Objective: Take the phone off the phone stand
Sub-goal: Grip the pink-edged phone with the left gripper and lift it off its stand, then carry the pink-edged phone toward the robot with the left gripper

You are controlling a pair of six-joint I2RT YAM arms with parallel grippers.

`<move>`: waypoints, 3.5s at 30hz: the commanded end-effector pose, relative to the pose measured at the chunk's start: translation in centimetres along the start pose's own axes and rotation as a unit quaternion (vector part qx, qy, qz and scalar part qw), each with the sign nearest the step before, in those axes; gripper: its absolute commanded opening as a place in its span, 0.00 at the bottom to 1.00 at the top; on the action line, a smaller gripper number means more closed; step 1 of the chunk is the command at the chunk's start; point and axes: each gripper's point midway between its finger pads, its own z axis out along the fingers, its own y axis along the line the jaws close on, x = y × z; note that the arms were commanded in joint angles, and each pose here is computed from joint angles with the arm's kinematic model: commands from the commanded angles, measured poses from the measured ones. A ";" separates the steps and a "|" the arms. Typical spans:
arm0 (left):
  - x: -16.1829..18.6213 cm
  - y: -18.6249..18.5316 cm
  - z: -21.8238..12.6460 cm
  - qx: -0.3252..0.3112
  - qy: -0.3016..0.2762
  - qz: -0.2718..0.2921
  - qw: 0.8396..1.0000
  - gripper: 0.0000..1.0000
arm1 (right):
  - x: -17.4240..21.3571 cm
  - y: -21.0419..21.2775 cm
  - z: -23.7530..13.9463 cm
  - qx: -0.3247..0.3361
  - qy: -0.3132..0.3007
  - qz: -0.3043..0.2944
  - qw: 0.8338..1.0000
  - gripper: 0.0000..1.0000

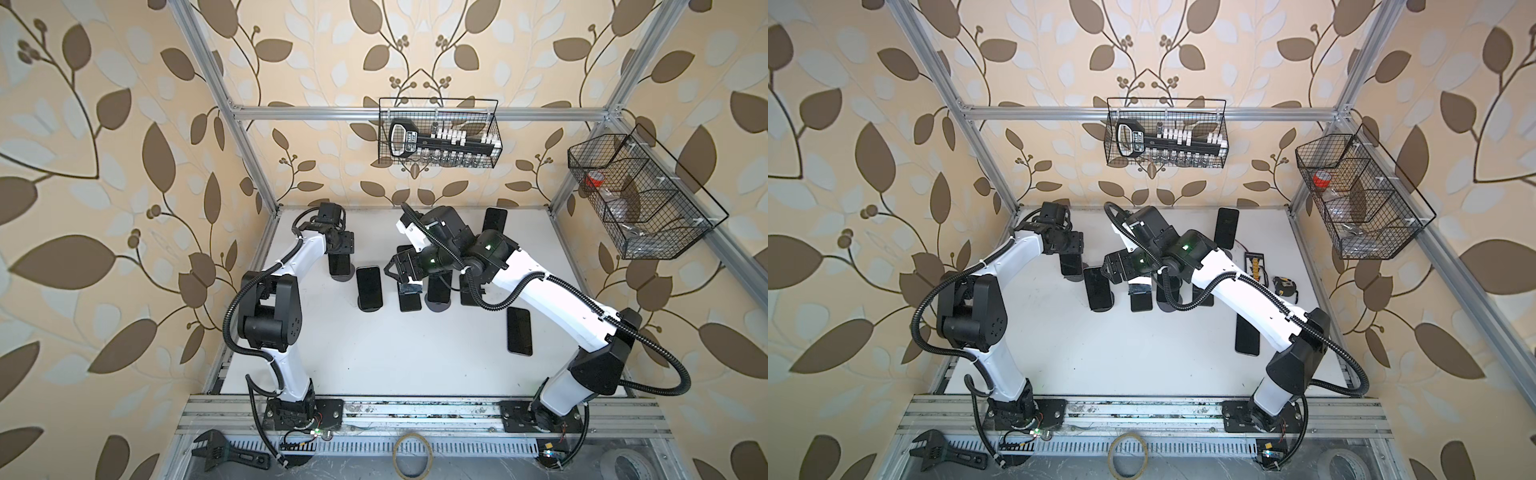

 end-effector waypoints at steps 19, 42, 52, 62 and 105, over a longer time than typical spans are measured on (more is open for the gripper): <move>-3.1 0.1 -11.7 0.024 -0.112 -0.017 0.993 0.48 | -0.8 1.4 -1.6 -0.030 -0.016 0.001 0.999 0.87; 7.8 2.5 -18.8 0.010 -0.059 -0.044 0.997 0.44 | -0.1 2.8 -0.5 -0.073 0.009 0.002 0.997 0.84; 13.7 3.1 -19.8 0.012 -0.007 -0.064 0.998 0.42 | 0.7 3.4 0.0 -0.089 0.019 0.002 0.996 0.84; 14.8 1.9 -19.3 0.035 0.047 -0.070 0.996 0.39 | 1.3 3.2 0.3 -0.092 0.016 0.002 0.996 0.84; 21.0 7.0 -7.3 -0.004 0.323 -0.048 0.945 0.33 | 1.4 3.3 -1.6 -0.097 -0.006 -0.006 0.995 0.84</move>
